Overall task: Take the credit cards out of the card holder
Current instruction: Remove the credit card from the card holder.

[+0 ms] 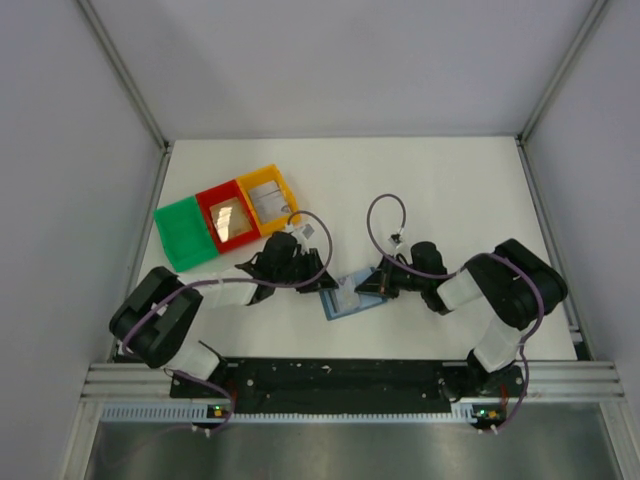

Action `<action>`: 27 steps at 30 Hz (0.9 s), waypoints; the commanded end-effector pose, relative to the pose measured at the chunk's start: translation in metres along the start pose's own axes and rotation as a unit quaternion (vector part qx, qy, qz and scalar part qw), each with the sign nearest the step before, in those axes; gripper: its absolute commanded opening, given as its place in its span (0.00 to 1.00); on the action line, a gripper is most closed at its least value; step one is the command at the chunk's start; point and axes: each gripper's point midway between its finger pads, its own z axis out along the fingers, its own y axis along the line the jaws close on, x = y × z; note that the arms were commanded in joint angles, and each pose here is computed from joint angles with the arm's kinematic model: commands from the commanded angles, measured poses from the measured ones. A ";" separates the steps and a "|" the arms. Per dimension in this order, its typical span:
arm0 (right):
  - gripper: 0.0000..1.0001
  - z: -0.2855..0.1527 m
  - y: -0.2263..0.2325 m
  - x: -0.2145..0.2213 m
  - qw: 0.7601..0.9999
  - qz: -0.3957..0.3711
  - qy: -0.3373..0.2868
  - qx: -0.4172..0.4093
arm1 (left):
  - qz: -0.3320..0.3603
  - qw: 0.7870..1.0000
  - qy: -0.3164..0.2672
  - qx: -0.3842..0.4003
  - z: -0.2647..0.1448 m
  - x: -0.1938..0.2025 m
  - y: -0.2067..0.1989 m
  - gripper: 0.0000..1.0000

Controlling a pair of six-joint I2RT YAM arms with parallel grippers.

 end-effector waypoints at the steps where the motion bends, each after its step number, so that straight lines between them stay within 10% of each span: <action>1: 0.00 0.001 0.017 -0.011 0.999 -0.032 -0.021 -0.025 | 0.008 1.000 0.004 0.026 0.014 -0.008 -0.015 0.25; 24: 0.00 -0.007 0.007 -0.021 0.999 -0.040 -0.013 -0.005 | 0.041 0.993 0.045 -0.102 0.019 0.027 0.067 0.00; 27: 0.14 -0.004 0.010 -0.022 0.999 -0.036 -0.005 -0.013 | 0.041 0.993 0.047 -0.099 0.019 0.027 0.065 0.00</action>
